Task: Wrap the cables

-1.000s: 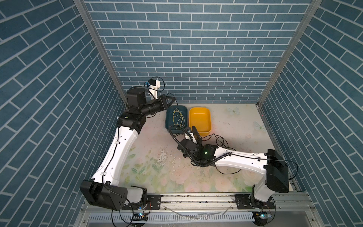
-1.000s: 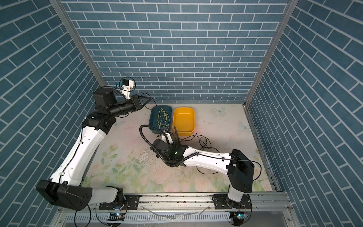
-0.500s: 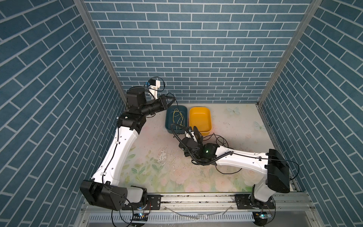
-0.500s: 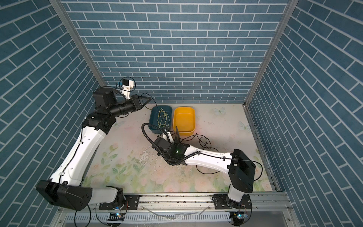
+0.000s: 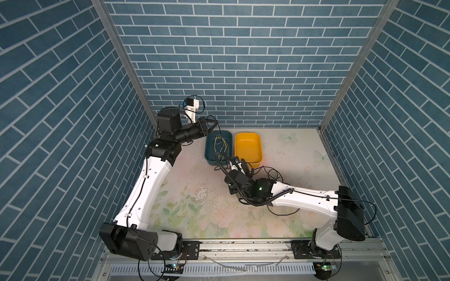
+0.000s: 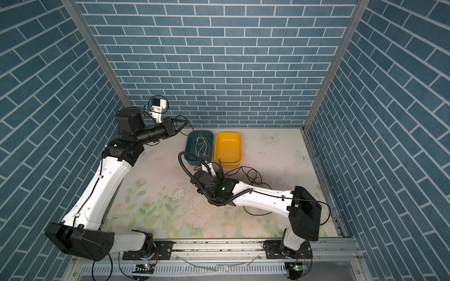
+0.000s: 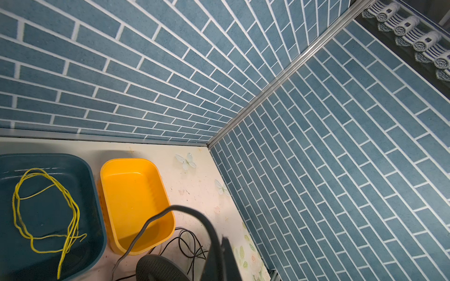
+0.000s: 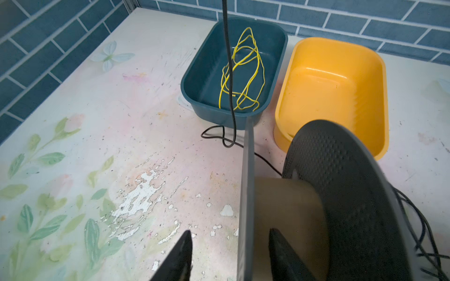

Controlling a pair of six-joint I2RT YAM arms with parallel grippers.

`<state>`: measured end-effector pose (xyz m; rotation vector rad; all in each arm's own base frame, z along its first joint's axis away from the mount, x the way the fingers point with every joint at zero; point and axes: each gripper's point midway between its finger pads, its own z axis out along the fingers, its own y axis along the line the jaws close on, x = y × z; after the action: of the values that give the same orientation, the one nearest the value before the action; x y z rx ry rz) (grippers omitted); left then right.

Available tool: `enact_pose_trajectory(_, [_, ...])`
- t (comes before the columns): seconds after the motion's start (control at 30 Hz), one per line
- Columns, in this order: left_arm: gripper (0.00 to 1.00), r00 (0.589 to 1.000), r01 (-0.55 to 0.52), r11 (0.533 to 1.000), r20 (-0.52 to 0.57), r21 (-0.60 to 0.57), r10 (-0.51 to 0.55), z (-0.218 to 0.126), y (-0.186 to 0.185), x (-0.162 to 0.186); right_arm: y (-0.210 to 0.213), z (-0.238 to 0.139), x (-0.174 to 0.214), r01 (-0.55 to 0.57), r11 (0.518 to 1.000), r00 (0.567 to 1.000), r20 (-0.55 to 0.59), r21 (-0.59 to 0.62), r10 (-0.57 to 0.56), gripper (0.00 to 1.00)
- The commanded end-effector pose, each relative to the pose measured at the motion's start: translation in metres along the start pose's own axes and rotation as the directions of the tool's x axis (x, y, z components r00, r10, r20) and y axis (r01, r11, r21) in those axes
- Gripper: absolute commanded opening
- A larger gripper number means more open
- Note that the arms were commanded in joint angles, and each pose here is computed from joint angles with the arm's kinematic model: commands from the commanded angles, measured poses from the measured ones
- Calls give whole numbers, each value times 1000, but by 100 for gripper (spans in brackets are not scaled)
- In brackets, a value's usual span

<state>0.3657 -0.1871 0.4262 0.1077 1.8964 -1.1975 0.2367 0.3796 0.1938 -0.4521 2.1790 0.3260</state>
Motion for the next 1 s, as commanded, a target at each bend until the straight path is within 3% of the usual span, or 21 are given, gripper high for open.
enact_pose_trajectory(0.0, [0, 999, -29, 999, 19, 30, 29, -4, -12, -4, -3, -5, -3, 16, 1000, 1000, 10, -16, -16, 51])
enact_pose_trajectory(0.37, [0, 1000, -26, 999, 15, 29, 26, -1, -9, -2, -5, -5, 10, 15, 1000, 999, -49, -18, -16, 50])
enact_pose_trajectory(0.5, [0, 1000, -23, 999, 14, 29, 23, 0, -8, -1, -4, -6, 13, 17, 1000, 998, -65, -26, -19, 38])
enact_pose_trajectory(0.6, [0, 1000, -25, 999, 14, 29, 25, 0, -8, -1, -6, -6, 14, 20, 1000, 997, -70, -18, -21, 36])
enact_pose_trajectory(0.7, [0, 1000, -25, 999, 16, 29, 25, 0, -8, -1, -6, -6, 13, 19, 1000, 997, -70, -20, -20, 36])
enact_pose_trajectory(0.97, [0, 1000, -26, 999, 15, 30, 25, 0, -9, -1, -3, -11, 7, 25, 999, 998, -59, -39, -27, 49])
